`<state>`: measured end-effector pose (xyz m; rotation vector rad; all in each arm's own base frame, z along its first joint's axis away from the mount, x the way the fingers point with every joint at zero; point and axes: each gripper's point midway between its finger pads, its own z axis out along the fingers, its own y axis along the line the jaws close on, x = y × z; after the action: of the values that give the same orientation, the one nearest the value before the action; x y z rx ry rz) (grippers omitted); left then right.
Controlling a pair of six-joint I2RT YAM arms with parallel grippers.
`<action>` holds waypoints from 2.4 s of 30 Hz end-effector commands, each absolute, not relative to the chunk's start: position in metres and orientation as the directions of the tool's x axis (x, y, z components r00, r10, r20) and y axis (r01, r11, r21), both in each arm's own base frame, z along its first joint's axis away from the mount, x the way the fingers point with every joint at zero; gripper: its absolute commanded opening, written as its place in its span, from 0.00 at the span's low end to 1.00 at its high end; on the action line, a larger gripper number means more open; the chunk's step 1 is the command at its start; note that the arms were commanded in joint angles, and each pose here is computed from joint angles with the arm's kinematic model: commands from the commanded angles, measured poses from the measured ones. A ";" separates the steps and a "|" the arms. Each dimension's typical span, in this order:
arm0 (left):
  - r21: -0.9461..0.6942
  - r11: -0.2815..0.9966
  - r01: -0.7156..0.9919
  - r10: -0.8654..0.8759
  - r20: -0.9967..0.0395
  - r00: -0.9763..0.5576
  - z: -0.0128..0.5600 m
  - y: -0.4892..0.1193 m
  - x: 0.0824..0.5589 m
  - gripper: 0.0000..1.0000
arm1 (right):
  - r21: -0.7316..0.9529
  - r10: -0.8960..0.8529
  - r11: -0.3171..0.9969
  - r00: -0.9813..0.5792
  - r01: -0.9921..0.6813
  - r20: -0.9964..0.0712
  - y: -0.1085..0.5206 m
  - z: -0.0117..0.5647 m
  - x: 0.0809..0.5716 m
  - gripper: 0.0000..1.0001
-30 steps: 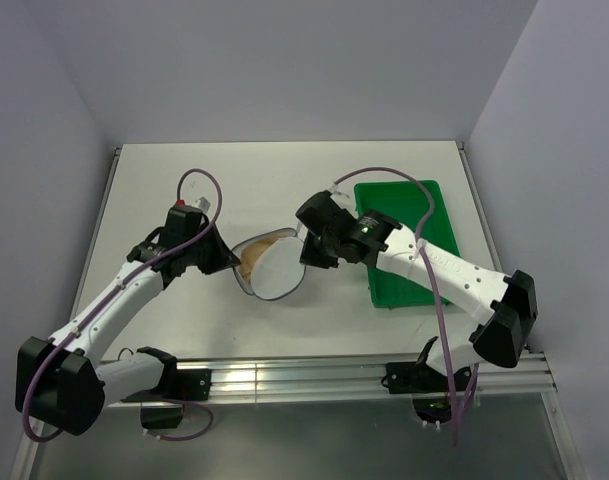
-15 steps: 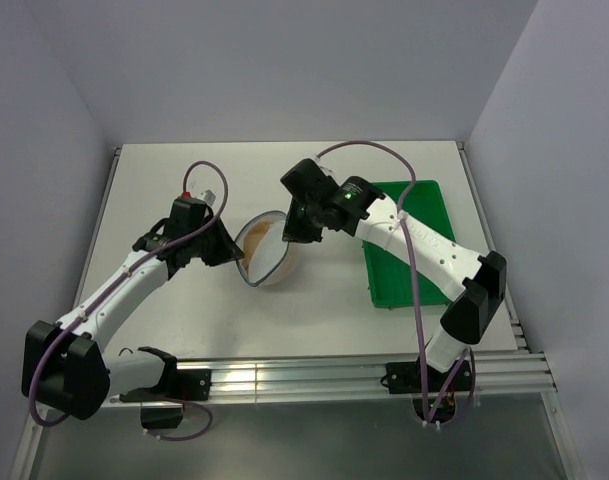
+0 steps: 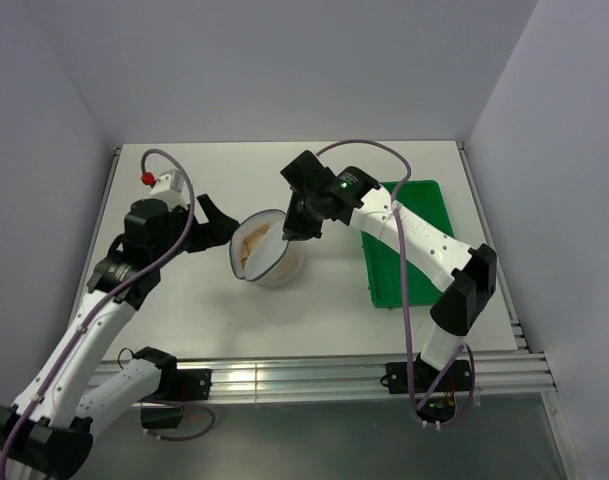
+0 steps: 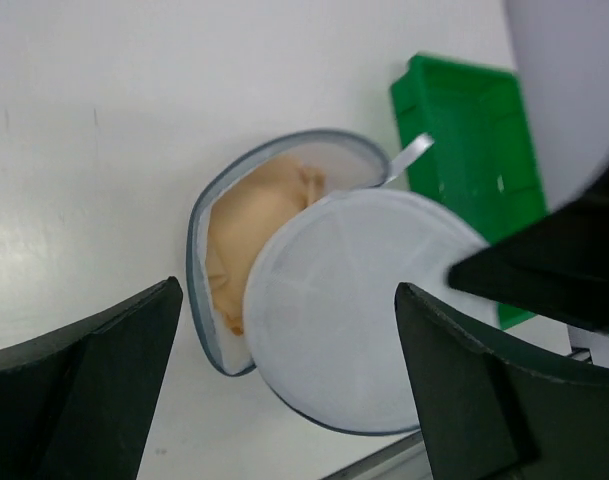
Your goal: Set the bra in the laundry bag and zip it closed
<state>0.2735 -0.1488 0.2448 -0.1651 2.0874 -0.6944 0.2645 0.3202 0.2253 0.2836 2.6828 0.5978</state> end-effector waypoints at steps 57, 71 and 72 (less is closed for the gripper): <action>-0.053 0.763 0.644 0.251 -0.894 -0.371 0.273 -0.271 0.219 0.00 | 0.471 0.347 0.876 -0.818 0.107 -0.459 0.269 0.284 0.286 0.43; -0.587 0.481 0.651 -0.071 -0.766 -0.638 0.296 -0.269 0.247 0.00 | 0.635 0.311 0.753 -0.757 -0.172 -0.575 0.267 0.279 0.262 0.60; -0.644 0.455 0.615 -0.102 -0.724 -0.682 0.281 -0.259 0.251 0.00 | 0.637 0.312 0.751 -0.757 -0.174 -0.575 0.266 0.274 0.262 0.60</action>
<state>0.2659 -0.2469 0.2665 0.4286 2.0554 -0.9009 0.2557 0.2501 0.2631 0.1931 2.3757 0.7831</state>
